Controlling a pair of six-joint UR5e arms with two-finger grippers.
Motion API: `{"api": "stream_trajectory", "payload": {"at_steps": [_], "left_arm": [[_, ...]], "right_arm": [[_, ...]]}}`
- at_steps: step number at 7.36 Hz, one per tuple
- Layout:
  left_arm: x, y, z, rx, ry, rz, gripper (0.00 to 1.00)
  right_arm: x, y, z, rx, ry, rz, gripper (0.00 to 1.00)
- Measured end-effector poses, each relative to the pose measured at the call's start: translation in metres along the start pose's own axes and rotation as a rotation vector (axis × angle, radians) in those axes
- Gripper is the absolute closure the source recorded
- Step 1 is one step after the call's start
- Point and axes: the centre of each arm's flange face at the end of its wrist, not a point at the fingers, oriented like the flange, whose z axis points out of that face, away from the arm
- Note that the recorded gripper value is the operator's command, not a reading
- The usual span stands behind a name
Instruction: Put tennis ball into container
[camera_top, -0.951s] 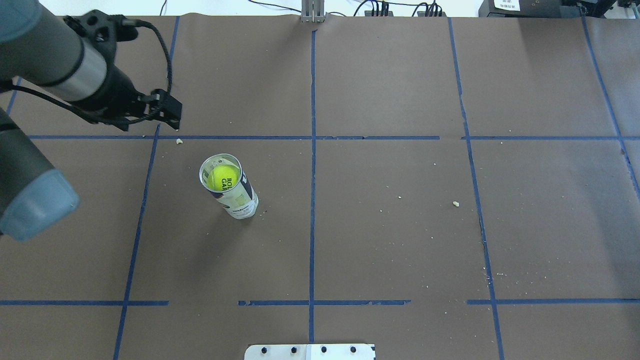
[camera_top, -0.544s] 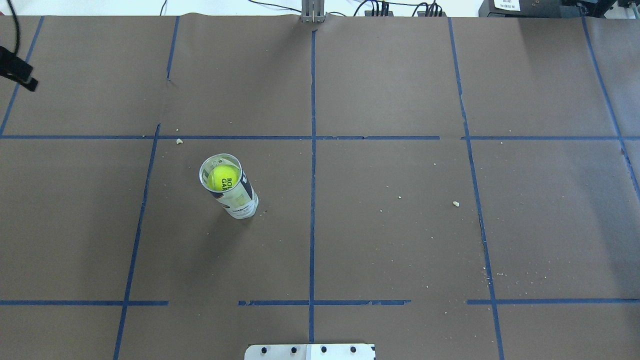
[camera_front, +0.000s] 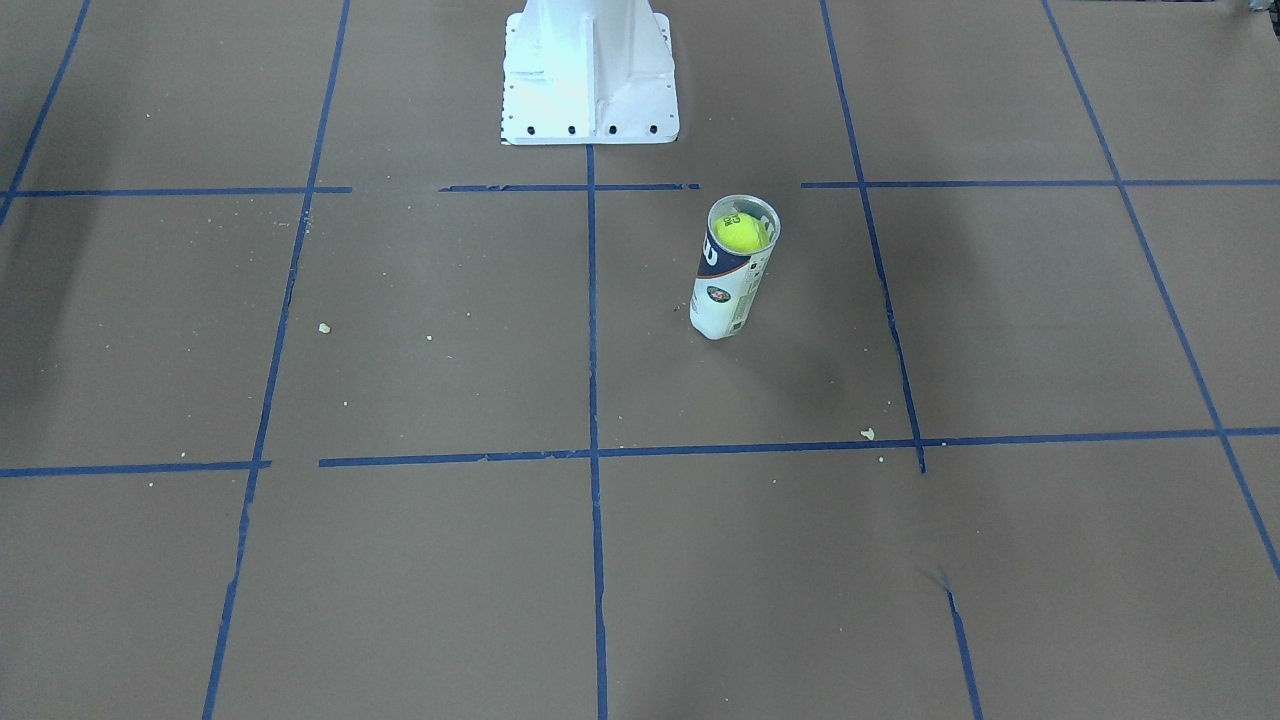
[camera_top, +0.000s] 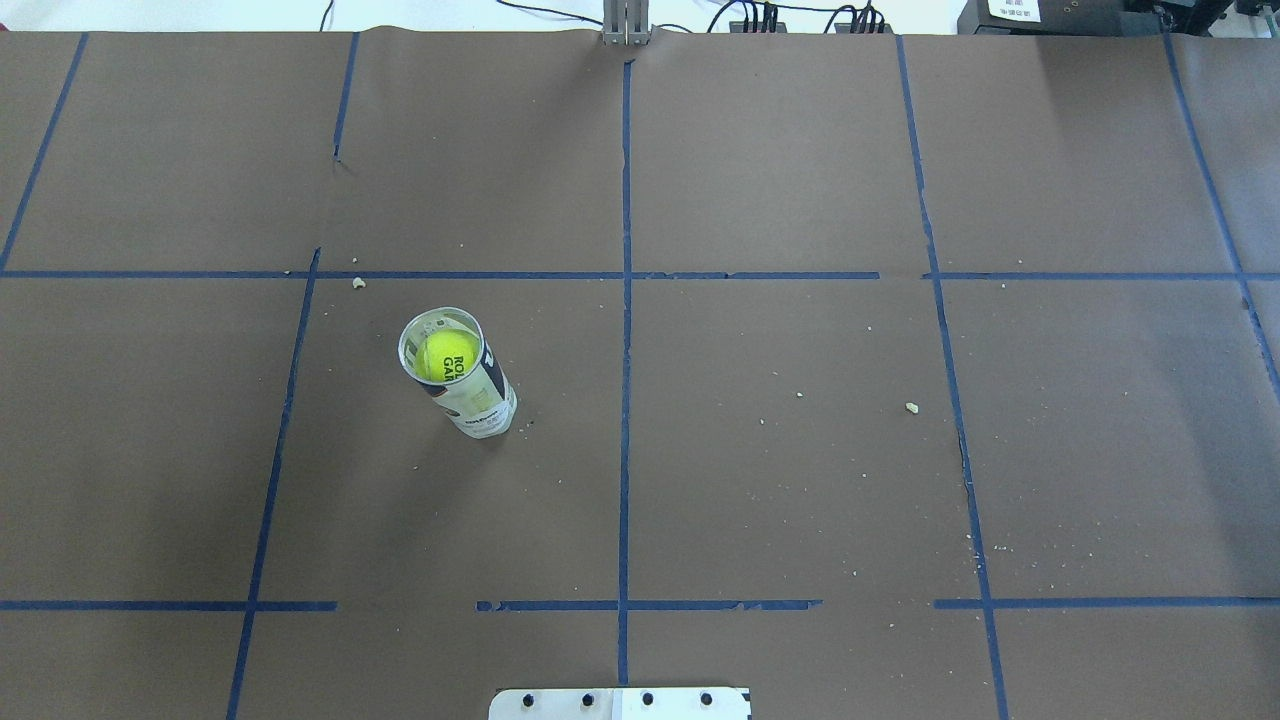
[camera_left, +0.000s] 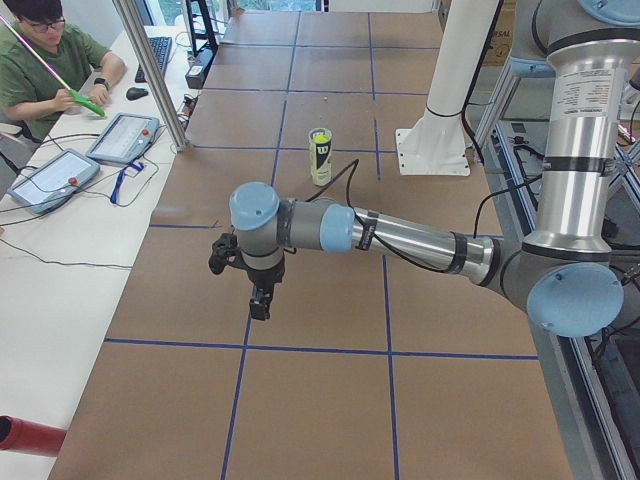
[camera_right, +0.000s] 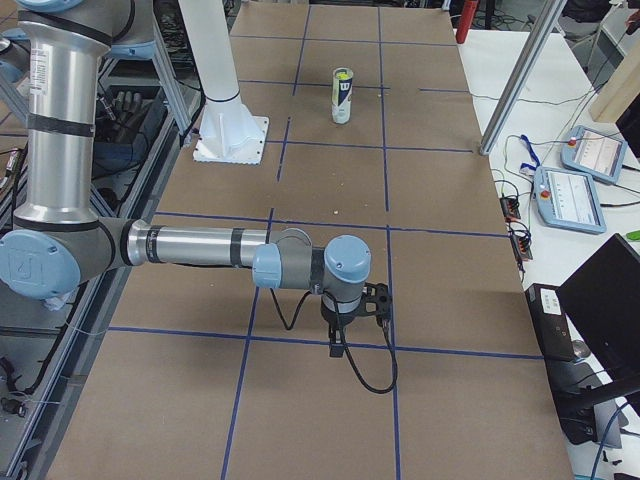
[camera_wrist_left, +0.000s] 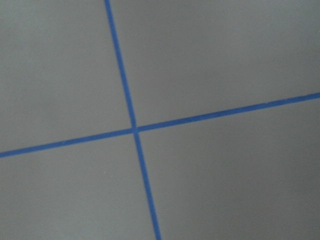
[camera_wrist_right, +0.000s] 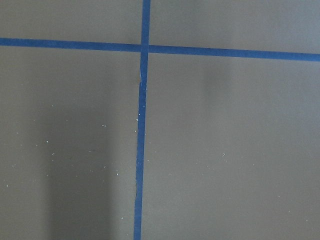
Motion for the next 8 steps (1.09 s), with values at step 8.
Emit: {"api": "stream_trajectory", "payload": {"at_steps": [8], "left_arm": [[-0.027,0.046,0.008,0.011,0.011,-0.025,0.00]], "right_arm": [[0.000,0.000,0.000,0.000,0.000,0.000,0.00]]}}
